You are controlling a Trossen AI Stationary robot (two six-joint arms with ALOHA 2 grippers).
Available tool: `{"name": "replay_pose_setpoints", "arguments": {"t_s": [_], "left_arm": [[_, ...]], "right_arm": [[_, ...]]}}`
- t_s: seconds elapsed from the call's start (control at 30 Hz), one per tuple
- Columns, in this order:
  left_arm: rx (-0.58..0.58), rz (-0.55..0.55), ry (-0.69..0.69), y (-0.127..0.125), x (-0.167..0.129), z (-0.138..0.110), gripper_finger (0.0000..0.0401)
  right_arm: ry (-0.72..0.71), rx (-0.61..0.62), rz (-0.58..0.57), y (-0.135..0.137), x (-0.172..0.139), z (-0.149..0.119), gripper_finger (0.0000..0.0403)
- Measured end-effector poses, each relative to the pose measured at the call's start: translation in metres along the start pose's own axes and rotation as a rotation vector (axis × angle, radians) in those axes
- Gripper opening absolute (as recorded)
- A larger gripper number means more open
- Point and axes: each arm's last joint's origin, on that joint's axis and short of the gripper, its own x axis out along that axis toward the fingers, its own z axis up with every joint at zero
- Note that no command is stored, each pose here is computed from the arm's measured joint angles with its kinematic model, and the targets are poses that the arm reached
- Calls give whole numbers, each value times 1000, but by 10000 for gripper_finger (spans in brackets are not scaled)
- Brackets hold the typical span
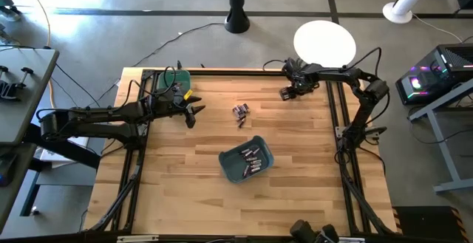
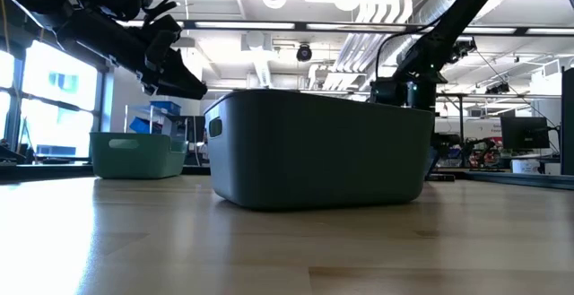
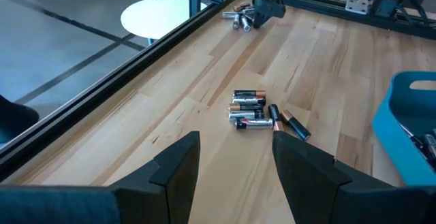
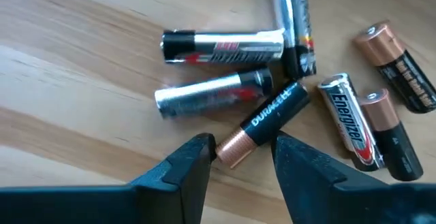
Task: Sort batteries
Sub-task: Put the black battery into the green bin
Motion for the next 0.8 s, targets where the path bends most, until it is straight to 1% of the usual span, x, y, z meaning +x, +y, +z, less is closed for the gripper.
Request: {"name": "replay_pose_setpoints", "arguments": {"t_s": [0.03,0.17,0.37,0.43,0.6,0.7,0.8], "left_arm": [[0,0,0,0,0,0,177],[-7,0,0,0,0,0,177],[-7,0,0,0,0,0,177],[-7,0,0,0,0,0,177],[-8,0,0,0,0,0,177],[-8,0,0,0,0,0,177],[-8,0,2,0,0,0,177]], "right_arm": [[-4,3,-11,1,0,0,156],[-15,83,-41,0,0,0,156],[-6,161,0,-8,1,4,160],[5,177,25,-13,2,5,172],[3,230,38,-20,3,8,213],[-10,210,40,-20,3,9,220],[-26,174,32,-14,2,8,208]]}}
